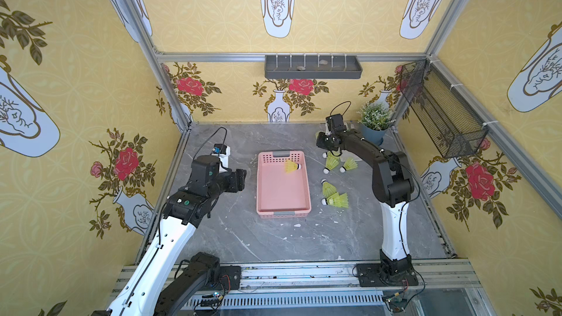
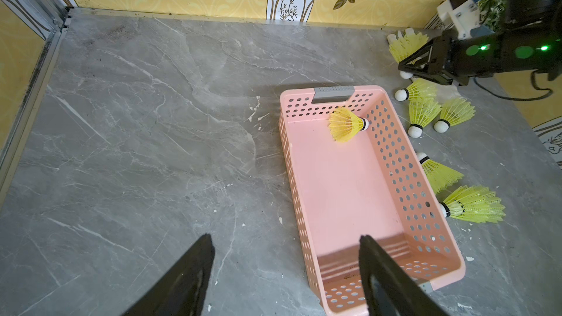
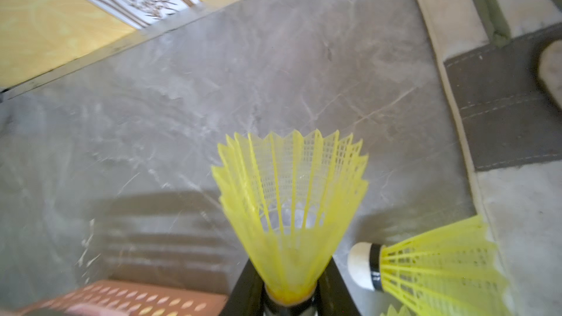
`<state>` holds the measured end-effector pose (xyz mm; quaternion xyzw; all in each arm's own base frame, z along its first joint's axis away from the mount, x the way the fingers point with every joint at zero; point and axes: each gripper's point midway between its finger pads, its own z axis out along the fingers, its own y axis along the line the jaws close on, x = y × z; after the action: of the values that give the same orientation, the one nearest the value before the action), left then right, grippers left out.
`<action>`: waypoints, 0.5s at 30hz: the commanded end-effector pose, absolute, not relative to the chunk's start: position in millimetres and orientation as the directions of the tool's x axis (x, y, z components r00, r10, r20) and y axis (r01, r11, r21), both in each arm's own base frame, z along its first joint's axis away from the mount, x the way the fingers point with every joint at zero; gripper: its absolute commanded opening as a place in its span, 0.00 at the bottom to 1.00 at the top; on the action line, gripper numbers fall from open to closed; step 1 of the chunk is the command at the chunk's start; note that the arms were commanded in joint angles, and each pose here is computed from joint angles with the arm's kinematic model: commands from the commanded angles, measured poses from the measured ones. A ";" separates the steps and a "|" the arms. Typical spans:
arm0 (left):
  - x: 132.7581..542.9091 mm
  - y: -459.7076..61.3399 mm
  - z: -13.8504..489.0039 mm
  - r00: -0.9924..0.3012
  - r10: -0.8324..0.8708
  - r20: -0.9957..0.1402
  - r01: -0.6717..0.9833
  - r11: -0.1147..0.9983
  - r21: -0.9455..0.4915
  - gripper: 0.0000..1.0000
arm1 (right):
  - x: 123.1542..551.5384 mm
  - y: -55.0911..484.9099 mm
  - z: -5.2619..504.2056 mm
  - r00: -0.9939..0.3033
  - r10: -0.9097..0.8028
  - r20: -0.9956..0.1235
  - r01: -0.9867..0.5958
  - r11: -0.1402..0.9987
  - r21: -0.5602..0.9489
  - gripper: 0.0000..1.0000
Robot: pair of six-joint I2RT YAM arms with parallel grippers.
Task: Put the shuttlecocks into the storage box
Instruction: Pick up the shuttlecock at the center of the board.
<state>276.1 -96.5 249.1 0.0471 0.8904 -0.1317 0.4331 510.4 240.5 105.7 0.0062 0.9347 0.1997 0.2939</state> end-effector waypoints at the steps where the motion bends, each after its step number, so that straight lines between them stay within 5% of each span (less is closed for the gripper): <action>1: 276.4 -105.7 248.4 -0.621 -0.011 -0.784 0.248 0.946 -0.209 0.77 | 495.9 257.0 138.3 -0.769 0.055 -0.636 -0.264 0.880 0.395 0.19; 15: 285.1 -177.9 292.2 -0.589 -0.029 -0.807 0.537 0.733 -0.418 0.77 | 379.6 296.6 204.2 -0.576 -0.272 -0.771 -0.674 0.691 0.259 0.18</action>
<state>284.8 -158.9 271.0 0.1146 0.8580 -0.2844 0.4121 399.9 286.3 198.1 -0.2132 0.8655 0.2701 0.3641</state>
